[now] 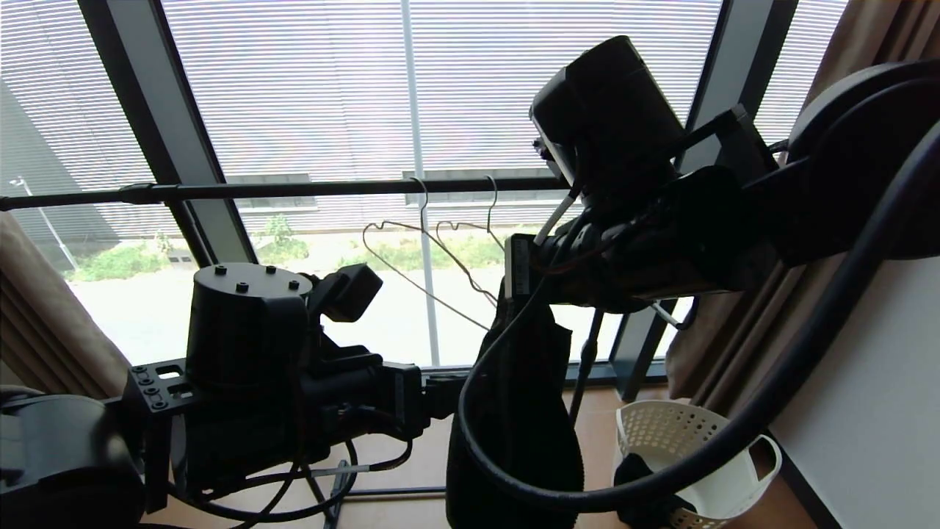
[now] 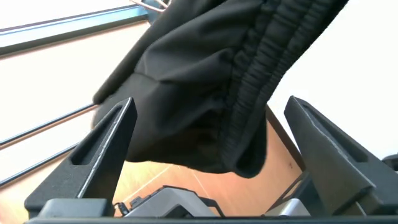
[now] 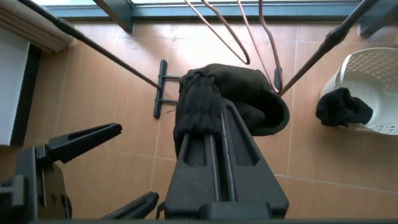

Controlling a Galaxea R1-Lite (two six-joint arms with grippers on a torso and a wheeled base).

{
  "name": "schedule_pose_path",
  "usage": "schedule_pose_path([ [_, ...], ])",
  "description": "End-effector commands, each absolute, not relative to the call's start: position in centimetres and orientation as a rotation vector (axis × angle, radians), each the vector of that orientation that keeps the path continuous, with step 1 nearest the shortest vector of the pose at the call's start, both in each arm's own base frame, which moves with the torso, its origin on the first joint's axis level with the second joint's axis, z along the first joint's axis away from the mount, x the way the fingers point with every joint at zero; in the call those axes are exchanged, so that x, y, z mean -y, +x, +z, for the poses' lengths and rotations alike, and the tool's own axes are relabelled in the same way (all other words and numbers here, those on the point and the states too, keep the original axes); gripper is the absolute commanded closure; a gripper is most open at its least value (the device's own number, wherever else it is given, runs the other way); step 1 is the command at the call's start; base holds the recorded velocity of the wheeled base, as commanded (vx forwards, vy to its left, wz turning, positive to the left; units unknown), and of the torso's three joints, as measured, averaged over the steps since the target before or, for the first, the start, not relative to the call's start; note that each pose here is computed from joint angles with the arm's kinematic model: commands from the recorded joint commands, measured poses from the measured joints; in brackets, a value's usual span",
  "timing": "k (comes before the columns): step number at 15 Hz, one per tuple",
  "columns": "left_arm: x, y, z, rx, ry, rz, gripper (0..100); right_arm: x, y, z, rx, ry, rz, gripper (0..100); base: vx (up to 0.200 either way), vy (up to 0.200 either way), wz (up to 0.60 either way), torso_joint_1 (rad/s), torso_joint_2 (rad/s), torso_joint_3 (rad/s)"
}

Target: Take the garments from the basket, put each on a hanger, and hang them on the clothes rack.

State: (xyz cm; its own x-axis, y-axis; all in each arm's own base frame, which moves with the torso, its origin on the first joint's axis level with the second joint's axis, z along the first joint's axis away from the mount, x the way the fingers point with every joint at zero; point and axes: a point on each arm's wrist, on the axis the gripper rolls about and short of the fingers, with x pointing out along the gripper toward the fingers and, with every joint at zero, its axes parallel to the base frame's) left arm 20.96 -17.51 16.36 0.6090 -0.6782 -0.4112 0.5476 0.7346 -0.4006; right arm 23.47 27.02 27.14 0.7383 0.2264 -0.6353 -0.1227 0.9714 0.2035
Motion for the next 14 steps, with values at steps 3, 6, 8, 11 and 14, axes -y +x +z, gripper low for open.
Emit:
schedule_pose_path([
  [3,20.6,21.3,15.5,-0.606,-0.216,-0.775,0,-27.8,24.1,26.1,-0.726,0.152,0.141,100,0.0,0.0,0.0,0.0,0.0,0.0],
  [6,21.7,22.2,14.7,-0.608,-0.197,-0.722,0,-27.3,23.7,26.8,-0.718,0.158,0.14,100,0.0,0.0,0.0,0.0,0.0,0.0],
  [8,22.3,22.9,13.9,-0.624,-0.188,-0.707,0,-27.0,23.5,27.2,-0.716,0.161,0.141,100,0.0,0.0,0.0,0.0,0.0,0.0],
  [11,22.7,23.6,12.9,-0.648,-0.177,-0.691,0,-26.9,23.2,27.4,-0.713,0.169,0.147,100,0.0,0.0,0.0,0.0,0.0,0.0],
  [14,22.4,24.6,11.4,-0.665,-0.148,-0.598,0,-26.2,22.2,28.4,-0.699,0.184,0.16,100,0.0,0.0,0.0,0.0,0.0,0.0],
])
